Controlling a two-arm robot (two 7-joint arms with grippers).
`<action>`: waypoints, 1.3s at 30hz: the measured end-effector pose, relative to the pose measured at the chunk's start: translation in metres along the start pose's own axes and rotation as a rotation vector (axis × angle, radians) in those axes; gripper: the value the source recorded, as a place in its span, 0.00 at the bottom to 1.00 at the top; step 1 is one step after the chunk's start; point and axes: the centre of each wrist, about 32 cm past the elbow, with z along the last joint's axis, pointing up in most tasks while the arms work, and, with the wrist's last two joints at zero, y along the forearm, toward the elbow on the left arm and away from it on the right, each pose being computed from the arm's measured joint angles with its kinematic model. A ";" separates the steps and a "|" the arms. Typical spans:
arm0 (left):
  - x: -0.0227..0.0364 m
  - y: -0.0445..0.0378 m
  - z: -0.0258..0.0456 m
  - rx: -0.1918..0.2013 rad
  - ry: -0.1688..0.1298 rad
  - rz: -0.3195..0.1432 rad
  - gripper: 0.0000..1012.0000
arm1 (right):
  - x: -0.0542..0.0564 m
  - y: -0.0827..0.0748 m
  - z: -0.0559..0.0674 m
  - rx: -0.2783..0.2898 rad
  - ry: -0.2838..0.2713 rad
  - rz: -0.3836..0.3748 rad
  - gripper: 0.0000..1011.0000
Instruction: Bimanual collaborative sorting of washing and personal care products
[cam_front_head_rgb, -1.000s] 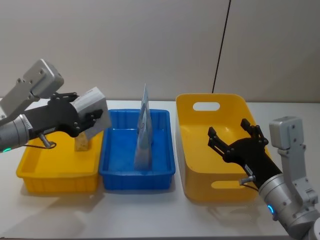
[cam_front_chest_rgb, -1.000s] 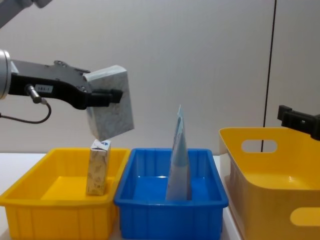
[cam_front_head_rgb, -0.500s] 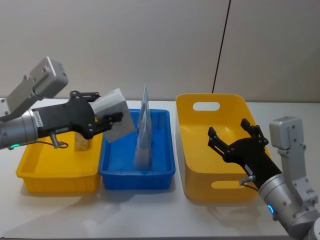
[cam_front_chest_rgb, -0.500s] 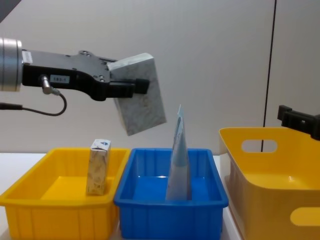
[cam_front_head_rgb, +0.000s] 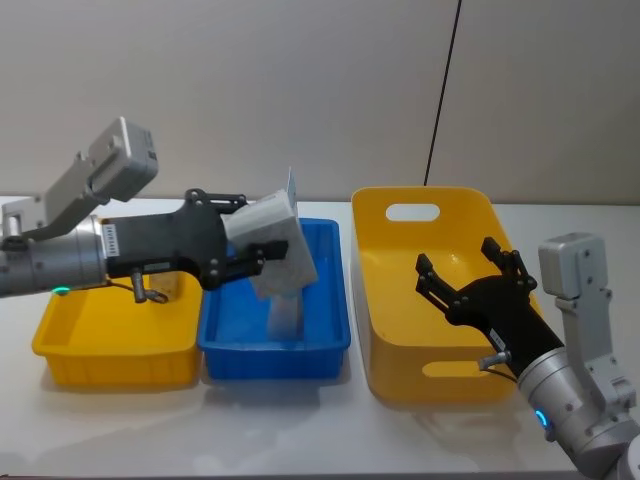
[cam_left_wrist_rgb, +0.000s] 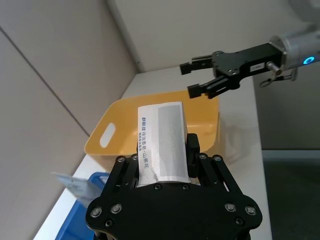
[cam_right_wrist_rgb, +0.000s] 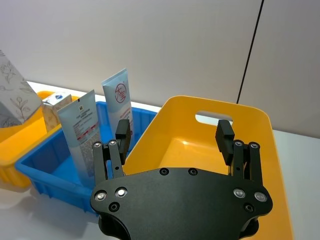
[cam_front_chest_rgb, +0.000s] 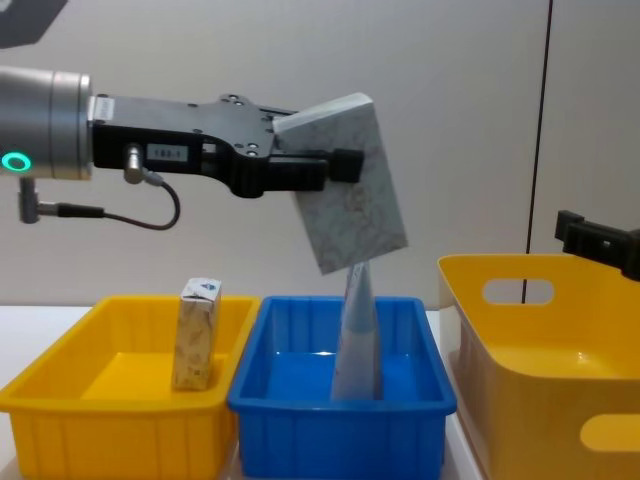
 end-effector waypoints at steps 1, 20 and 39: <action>0.0002 -0.0010 -0.0002 -0.003 0.000 -0.006 0.41 | 0.000 0.000 0.000 0.000 0.000 0.000 0.99; 0.0021 -0.0162 -0.0028 -0.045 0.003 -0.080 0.41 | 0.000 0.000 0.000 0.000 0.000 0.000 0.99; 0.0029 -0.0194 -0.0030 -0.052 0.002 -0.098 0.41 | 0.000 0.000 0.000 0.000 0.000 0.000 0.99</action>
